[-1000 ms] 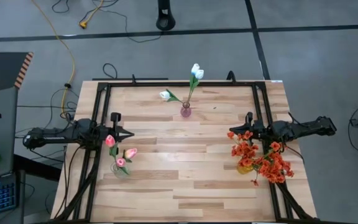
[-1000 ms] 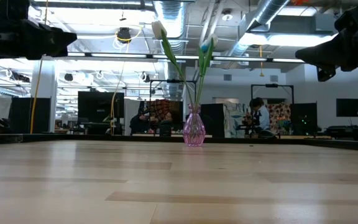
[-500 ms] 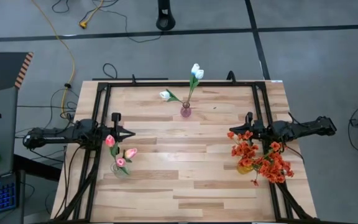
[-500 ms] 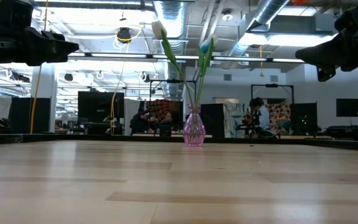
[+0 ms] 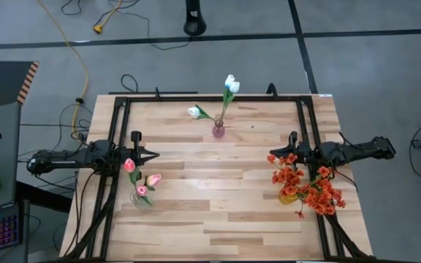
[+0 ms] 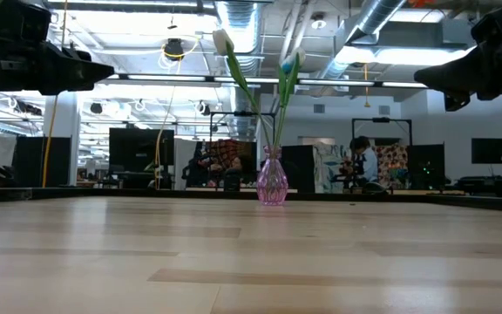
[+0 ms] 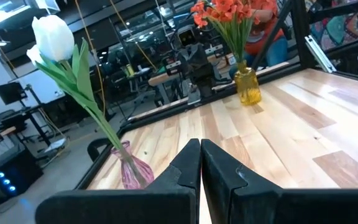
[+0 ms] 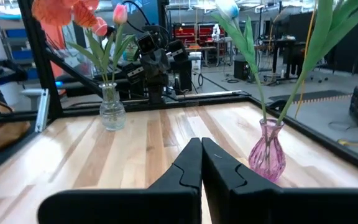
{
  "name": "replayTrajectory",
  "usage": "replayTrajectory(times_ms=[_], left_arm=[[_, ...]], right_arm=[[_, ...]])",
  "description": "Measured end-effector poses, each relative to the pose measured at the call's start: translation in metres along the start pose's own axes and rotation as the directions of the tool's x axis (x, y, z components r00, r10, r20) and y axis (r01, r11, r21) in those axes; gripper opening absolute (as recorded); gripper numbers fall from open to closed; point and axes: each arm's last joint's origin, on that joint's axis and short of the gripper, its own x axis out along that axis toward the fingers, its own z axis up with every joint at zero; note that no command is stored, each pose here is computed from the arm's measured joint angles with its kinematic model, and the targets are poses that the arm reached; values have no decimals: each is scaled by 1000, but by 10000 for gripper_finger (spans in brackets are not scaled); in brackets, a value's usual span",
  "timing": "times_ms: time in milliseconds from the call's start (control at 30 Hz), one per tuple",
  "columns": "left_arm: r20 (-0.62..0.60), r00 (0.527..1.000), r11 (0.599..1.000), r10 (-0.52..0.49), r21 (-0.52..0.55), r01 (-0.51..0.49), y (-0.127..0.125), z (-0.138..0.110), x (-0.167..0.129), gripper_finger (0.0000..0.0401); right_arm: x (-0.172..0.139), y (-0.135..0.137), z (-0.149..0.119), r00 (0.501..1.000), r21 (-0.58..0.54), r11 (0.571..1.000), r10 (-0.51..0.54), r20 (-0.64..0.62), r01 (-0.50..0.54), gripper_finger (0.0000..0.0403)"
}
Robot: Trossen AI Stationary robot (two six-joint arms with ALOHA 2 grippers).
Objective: Sort flowers into vase by color
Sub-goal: Return to Home Position
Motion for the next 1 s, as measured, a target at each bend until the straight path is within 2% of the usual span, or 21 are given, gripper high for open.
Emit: replayTrajectory(times_ms=[267,467,700,1000], left_arm=[[0,1000,1000,0,-3,0,0,0,0,0],[0,1000,1000,0,-2,0,0,0,0,0],[-1,1000,1000,0,-2,0,0,0,0,0],[-2,1000,1000,0,-2,0,0,0,0,0]], right_arm=[[0,0,0,1000,-96,995,-2,0,2,33],[0,-1,0,1000,-92,996,-8,0,8,33],[2,-10,0,993,-110,987,-116,5,116,33],[3,-16,0,982,-131,974,-187,6,186,33]])
